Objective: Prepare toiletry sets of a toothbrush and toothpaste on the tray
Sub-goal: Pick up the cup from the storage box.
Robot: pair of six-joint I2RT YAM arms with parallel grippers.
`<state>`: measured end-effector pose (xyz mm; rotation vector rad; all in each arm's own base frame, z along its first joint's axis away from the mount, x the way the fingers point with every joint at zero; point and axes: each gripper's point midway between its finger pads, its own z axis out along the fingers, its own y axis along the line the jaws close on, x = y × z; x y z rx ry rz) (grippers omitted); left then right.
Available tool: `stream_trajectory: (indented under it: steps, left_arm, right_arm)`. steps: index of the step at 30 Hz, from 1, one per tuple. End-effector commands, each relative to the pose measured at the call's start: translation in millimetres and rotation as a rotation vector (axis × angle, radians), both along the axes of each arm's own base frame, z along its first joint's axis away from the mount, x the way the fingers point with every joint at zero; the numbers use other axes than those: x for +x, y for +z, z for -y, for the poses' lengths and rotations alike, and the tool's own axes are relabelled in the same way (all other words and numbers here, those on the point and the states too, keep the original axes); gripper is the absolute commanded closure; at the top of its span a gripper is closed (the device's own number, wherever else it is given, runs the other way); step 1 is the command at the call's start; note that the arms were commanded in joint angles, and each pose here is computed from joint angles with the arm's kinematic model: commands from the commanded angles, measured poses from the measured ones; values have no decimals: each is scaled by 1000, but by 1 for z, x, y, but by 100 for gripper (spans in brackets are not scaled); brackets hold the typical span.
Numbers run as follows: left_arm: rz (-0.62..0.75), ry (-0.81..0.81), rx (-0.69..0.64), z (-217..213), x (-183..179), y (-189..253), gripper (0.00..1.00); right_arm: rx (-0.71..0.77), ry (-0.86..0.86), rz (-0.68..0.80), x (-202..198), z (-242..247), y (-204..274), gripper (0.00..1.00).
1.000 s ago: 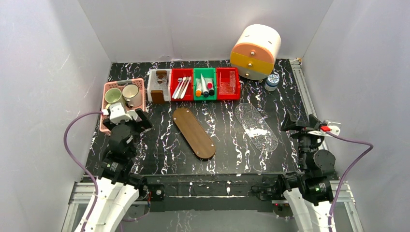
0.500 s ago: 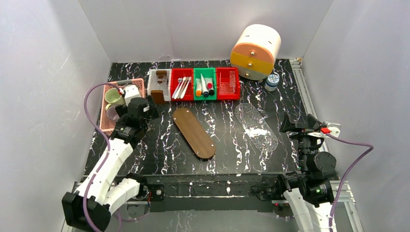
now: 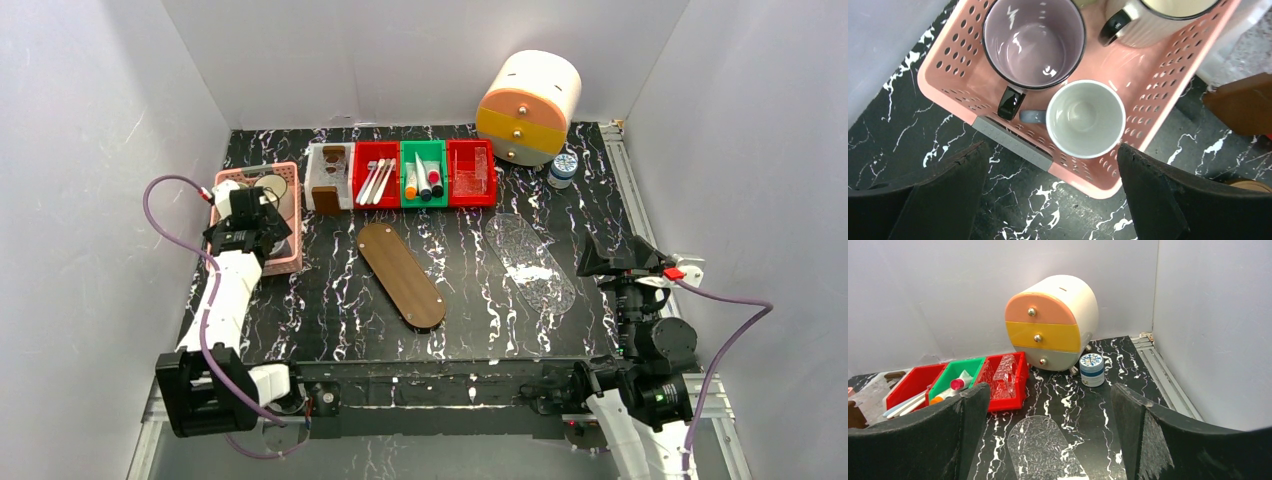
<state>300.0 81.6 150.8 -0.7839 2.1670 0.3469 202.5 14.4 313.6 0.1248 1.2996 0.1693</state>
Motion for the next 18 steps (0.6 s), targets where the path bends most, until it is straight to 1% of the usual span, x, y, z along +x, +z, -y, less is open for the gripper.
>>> stream_trajectory:
  steps: [1,6,9,11,18]
  left_arm:
    - [-7,54,-67,-8,-1,-4,4]
    - [17,178,-110,-37,-3,-7,4]
    - [47,237,-136,-50,3,-7,9]
    - [64,264,-136,-58,8,-6,10]
    - [16,352,-100,-87,17,-19,17]
  right_arm:
    - [17,27,68,-7,-3,17,1]
    - [19,38,79,-10,-5,19,1]
    - [20,44,85,-11,-5,20,1]
    - [21,48,87,-12,-6,21,1]
    - [25,65,85,-13,-9,21,1]
